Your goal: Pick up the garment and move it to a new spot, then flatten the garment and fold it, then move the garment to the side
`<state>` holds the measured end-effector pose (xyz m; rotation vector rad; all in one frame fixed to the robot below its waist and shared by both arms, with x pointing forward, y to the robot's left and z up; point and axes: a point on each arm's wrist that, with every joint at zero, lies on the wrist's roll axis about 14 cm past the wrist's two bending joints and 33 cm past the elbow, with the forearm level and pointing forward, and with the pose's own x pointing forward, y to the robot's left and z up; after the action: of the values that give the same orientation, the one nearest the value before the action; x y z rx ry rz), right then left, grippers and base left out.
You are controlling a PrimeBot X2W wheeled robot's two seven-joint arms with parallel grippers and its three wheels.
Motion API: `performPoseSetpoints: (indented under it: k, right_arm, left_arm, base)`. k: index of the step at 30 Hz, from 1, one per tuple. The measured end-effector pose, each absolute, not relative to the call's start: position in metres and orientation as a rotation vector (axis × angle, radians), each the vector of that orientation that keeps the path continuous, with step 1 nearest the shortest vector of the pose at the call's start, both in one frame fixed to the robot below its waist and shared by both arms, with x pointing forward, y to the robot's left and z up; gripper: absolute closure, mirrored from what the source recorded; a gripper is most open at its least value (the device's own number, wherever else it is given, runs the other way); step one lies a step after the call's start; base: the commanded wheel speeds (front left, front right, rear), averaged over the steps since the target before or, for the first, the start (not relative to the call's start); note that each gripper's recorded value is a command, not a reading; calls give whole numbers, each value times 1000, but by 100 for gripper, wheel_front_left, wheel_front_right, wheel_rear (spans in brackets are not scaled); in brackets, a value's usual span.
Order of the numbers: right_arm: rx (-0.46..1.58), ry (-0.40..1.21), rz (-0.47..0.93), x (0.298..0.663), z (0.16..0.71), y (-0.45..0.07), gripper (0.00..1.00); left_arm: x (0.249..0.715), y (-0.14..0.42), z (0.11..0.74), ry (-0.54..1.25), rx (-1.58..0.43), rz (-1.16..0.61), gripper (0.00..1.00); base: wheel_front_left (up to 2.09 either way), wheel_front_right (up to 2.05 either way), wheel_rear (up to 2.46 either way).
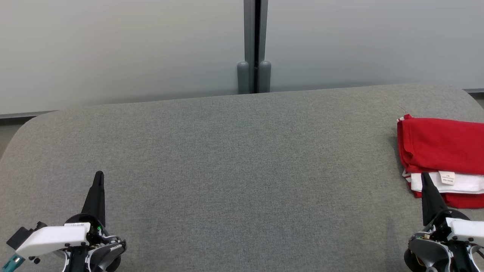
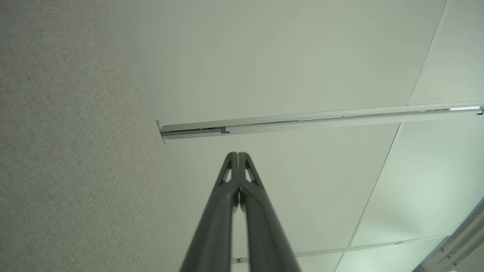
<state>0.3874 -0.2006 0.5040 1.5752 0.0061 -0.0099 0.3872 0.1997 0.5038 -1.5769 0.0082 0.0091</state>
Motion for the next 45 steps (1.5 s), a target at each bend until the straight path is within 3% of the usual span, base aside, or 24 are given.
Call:
performPoseSetpoints:
  k: [45]
  right_arm:
    - [1576, 7, -9, 387, 504, -201, 100]
  left_arm:
    - [387, 200, 504, 8, -1579, 9, 100]
  base:
    - [0, 0, 0]
